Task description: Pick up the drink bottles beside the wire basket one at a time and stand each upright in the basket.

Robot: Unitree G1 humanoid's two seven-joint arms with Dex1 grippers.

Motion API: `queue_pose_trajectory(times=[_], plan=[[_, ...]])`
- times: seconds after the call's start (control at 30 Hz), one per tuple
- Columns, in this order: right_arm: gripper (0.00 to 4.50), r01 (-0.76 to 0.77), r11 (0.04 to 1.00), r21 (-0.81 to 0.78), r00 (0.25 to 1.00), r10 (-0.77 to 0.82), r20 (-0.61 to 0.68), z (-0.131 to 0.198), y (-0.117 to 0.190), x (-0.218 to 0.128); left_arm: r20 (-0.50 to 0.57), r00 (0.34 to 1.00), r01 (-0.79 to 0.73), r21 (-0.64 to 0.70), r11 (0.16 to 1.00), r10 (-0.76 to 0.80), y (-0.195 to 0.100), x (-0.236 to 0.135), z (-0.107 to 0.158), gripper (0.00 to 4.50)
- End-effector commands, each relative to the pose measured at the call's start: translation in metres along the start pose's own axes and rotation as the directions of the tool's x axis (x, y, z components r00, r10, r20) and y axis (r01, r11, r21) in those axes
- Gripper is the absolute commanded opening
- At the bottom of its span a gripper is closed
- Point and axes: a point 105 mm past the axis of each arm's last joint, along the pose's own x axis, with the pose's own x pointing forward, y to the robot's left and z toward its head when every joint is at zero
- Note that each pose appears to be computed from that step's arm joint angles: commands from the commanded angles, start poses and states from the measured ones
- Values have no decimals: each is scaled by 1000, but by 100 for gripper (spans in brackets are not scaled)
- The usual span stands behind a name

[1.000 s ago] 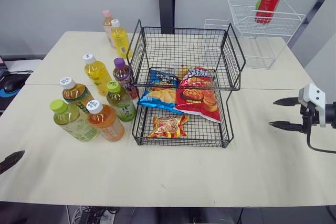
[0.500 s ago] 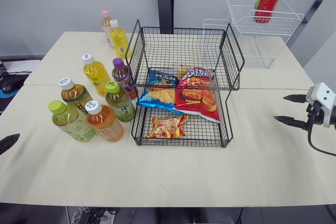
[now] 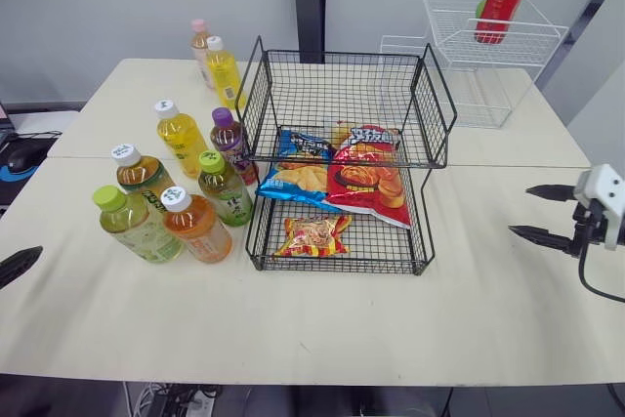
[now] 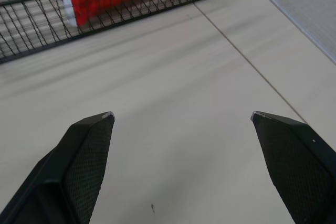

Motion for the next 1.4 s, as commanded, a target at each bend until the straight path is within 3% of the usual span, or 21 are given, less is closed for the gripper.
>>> queue_pose_trajectory(times=[0.03,0.3,0.57,0.93,1.13,1.4], plan=[[450,-38,988,-151,993,55,105,57,19,-17,27,1000,6,14,1000,-7,-2,5,12,444],[450,-138,961,-238,914,216,343,153,64,-17,29,1000,12,1,1000,-12,-4,8,14,444],[450,-349,865,-361,766,485,422,192,95,28,60,998,10,10,1000,-10,-23,-27,20,444],[450,-520,748,-412,604,663,442,201,120,70,145,986,87,-29,996,-82,-83,-67,52,444],[450,-536,747,-393,603,665,440,204,115,70,235,966,117,-26,993,-107,-98,-57,80,444],[450,-481,773,-414,644,631,431,202,118,78,333,943,9,-44,999,6,-97,-22,97,444]])
